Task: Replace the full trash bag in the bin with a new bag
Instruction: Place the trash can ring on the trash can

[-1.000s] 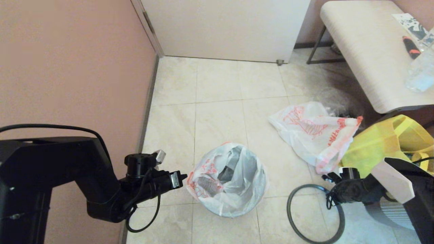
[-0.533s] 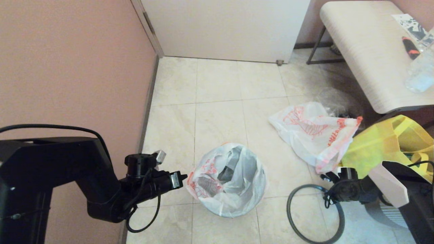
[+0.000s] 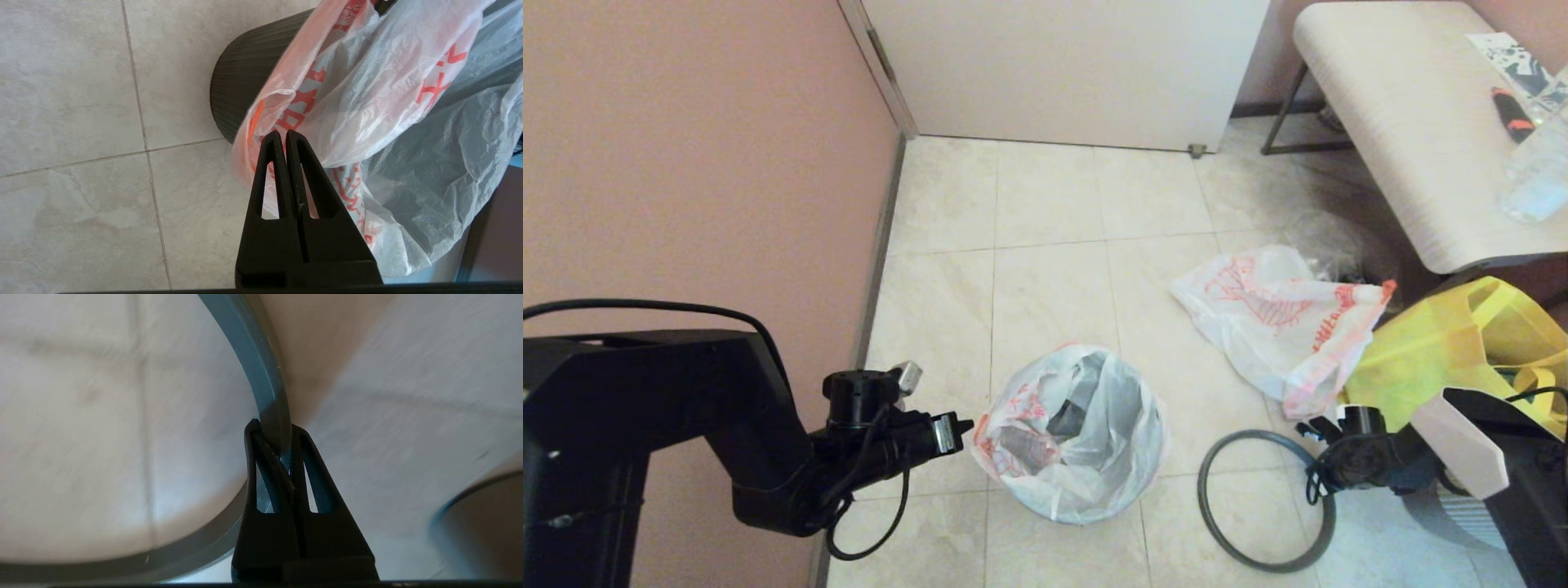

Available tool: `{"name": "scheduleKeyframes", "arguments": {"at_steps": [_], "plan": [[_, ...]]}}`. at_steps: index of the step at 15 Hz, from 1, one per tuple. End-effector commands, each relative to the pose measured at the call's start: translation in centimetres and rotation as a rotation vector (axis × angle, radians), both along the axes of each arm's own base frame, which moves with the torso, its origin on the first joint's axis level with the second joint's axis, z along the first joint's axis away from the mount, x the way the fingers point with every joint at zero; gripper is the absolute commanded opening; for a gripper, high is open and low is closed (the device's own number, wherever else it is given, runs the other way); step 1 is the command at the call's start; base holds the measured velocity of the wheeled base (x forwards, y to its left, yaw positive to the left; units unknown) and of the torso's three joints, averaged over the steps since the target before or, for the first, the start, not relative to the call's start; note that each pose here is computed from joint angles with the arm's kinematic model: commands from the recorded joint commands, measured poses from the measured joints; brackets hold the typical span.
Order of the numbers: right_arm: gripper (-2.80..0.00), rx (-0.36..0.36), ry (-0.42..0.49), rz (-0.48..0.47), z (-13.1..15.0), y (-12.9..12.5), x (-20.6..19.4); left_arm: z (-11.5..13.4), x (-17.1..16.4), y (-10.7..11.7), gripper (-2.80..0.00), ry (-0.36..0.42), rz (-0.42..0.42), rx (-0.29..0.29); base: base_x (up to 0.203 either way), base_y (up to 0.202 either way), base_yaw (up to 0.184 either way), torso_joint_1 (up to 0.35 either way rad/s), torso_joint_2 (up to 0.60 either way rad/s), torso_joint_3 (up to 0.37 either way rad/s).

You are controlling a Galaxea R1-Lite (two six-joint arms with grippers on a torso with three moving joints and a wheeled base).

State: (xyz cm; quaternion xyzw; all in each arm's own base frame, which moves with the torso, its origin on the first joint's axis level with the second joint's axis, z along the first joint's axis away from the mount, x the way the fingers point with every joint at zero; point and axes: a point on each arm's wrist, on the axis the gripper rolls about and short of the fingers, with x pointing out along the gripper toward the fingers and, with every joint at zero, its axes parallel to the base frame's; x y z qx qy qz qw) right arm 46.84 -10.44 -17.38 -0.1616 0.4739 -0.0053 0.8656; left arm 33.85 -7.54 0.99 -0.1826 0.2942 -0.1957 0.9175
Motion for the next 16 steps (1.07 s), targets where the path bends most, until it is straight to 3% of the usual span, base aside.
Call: {"name": "scheduleKeyframes", "arguments": {"at_steps": [1, 4, 10, 16], "plan": [[-2.80, 0.002, 0.003, 0.001, 2.3, 0.2, -0.7, 0.0, 0.0, -0.1, -2.80, -0.003, -0.002, -0.004, 0.000, 0.000, 0.000, 0.000, 0.00, 0.000], [-2.80, 0.007, -0.028, -0.003, 8.1, 1.1, -2.7, -0.1, 0.0, -0.1, -2.80, -0.001, -0.003, -0.003, 0.000, 0.000, 0.000, 0.000, 0.00, 0.000], [-2.80, -0.011, -0.300, 0.036, 26.7, 5.4, -6.9, -0.2, -0.2, -0.2, -2.80, -0.002, -0.017, 0.011, 0.000, 0.000, 0.000, 0.000, 0.00, 0.000], [-2.80, 0.082, -0.443, 0.030, 40.5, 10.8, -12.0, -0.3, -0.4, -0.4, -2.80, 0.001, -0.023, 0.014, 0.000, 0.000, 0.000, 0.000, 0.00, 0.000]]}}
